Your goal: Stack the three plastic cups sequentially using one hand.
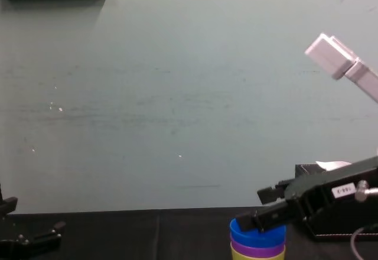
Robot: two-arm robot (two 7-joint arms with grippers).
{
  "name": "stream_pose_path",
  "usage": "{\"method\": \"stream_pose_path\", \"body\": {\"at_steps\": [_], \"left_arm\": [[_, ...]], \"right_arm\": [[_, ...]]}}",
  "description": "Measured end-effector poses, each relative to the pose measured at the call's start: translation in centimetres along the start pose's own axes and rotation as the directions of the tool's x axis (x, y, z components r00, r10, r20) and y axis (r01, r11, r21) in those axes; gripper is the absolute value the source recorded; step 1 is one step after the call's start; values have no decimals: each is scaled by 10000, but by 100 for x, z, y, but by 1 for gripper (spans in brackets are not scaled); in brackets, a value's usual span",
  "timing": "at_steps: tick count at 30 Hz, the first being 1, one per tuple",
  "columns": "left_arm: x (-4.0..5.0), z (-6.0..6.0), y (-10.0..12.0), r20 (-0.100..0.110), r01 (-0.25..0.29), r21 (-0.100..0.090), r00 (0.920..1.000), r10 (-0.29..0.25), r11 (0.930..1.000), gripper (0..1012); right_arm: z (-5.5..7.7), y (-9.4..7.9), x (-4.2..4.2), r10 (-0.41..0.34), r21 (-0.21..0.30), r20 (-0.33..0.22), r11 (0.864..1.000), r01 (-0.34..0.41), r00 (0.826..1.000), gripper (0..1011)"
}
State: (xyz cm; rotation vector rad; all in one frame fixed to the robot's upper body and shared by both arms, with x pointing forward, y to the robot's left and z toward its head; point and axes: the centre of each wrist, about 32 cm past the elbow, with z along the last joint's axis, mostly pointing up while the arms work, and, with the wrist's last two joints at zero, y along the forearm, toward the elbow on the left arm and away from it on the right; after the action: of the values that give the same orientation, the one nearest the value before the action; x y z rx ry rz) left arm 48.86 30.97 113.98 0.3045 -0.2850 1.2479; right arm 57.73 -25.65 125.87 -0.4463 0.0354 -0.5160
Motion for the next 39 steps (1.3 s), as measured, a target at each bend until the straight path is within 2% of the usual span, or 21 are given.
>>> {"method": "stream_pose_path", "body": {"at_steps": [5, 8, 15, 18, 21, 23, 28, 31, 39], "left_arm": [[0, 0, 0, 0, 0, -1, 10000, 0, 10000, 1012], [0, 0, 0, 0, 0, -1, 10000, 0, 10000, 1011], [0, 0, 0, 0, 0, -1, 10000, 0, 10000, 1012], [0, 0, 0, 0, -1, 0, 10000, 1, 10000, 1011], [0, 0, 0, 0, 0, -1, 10000, 0, 10000, 1011], [0, 0, 0, 0, -1, -1, 10000, 1, 10000, 1011], [0, 0, 0, 0, -1, -2, 10000, 1, 10000, 1012], [0, 1, 0, 0, -1, -2, 10000, 1, 10000, 1011], [0, 0, 0, 0, 0, -1, 10000, 0, 10000, 1011]], "right_arm": [[31, -120, -40, -225, 240, 45, 9995, 224, 9997, 1000], [35, -256, -66, -510, 481, -57, 9975, 513, 9987, 1000], [-18, -497, -81, -1151, 817, -229, 9898, 1166, 9931, 1000], [-91, -634, -63, -1631, 891, -338, 9822, 1655, 9860, 1000], [-148, -696, -52, -1932, 871, -416, 9767, 1962, 9803, 1000], [-232, -771, -31, -2350, 835, -534, 9674, 2389, 9705, 1000], [-395, -829, -3, -2929, 718, -763, 9518, 2982, 9531, 1000], [-497, -823, 6, -3218, 633, -818, 9428, 3272, 9432, 1000], [-759, -724, 12, -3462, 329, -1028, 9358, 3511, 9325, 1000]]}}
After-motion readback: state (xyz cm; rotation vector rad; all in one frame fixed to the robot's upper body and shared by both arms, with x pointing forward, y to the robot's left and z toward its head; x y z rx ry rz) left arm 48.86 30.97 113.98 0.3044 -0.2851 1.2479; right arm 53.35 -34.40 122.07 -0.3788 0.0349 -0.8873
